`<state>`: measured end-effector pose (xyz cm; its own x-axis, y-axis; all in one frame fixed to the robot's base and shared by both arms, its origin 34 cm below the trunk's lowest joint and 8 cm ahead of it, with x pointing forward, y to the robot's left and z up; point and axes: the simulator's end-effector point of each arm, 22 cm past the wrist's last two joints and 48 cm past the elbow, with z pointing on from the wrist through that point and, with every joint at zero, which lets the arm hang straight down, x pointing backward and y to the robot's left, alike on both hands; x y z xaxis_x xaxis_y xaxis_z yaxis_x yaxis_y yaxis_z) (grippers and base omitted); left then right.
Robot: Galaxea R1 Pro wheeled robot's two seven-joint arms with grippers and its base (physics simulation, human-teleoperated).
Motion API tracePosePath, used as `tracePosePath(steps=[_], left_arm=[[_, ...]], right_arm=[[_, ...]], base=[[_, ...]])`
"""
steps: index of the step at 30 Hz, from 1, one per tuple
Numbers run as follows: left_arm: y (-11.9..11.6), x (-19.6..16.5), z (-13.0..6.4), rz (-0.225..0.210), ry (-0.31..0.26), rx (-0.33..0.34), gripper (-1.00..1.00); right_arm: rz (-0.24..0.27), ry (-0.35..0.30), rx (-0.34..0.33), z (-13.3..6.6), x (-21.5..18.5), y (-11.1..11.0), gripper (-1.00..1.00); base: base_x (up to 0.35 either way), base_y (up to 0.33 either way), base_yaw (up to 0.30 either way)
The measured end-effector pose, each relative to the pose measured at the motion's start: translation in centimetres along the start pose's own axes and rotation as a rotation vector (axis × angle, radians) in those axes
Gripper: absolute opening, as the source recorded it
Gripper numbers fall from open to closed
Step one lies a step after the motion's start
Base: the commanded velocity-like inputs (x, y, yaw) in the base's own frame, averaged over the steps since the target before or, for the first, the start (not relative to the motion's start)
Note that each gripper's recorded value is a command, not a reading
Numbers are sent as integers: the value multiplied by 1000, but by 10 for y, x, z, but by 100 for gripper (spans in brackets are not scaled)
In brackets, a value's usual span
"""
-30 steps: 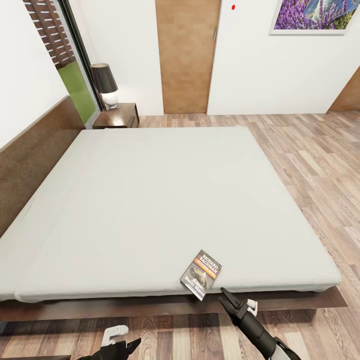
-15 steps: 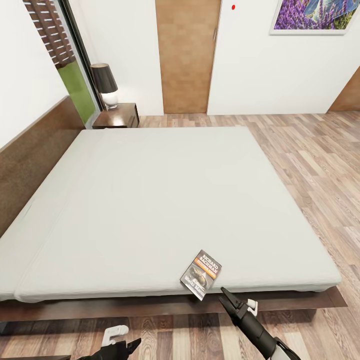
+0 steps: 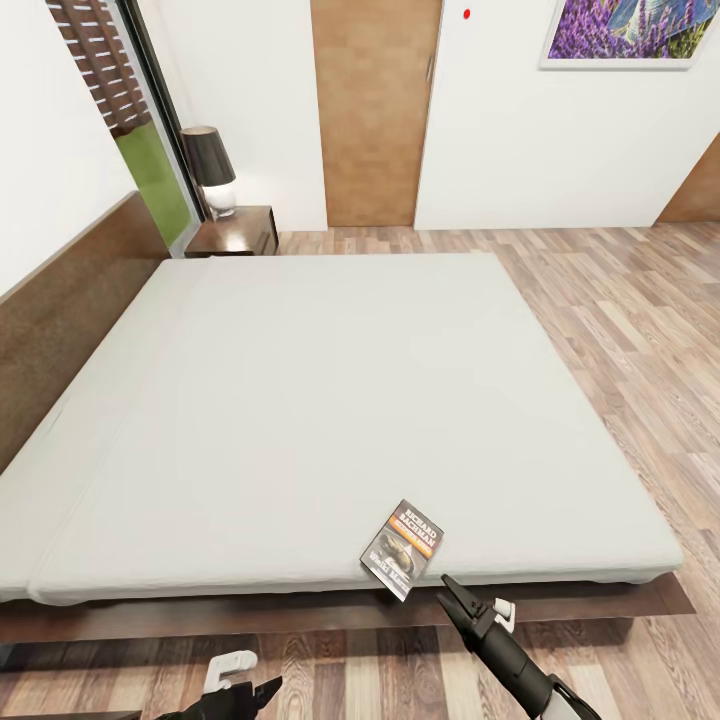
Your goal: In the bedroom, move the book from the bed onto either nightstand, and place the two sandals side by side next to the bed.
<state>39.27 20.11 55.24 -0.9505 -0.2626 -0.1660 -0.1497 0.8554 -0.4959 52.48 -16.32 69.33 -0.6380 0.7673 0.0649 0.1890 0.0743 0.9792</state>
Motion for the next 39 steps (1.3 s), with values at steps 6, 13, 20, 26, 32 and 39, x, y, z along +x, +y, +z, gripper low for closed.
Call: tracePosePath(steps=[6, 13, 20, 26, 32, 39], left_arm=[[3, 0, 7, 0, 0, 0, 100], [7, 0, 14, 0, 0, 0, 100], [11, 0, 22, 0, -1, 1, 100], [15, 1, 29, 0, 0, 1, 100], [19, 2, 37, 0, 0, 1, 100], [24, 3, 45, 0, 0, 1, 100]], right_arm=[[0, 0, 0, 2, -1, -7, 100], [0, 1, -1, 5, -2, -15, 100], [0, 2, -1, 8, -3, -23, 100], [11, 9, -9, 16, 4, -29, 100], [26, 17, -22, 26, 14, -34, 100], [28, 19, -24, 30, 15, -43, 100]], base=[[0, 0, 0], [0, 0, 0], [0, 0, 0], [0, 0, 0], [0, 0, 0], [0, 0, 0]])
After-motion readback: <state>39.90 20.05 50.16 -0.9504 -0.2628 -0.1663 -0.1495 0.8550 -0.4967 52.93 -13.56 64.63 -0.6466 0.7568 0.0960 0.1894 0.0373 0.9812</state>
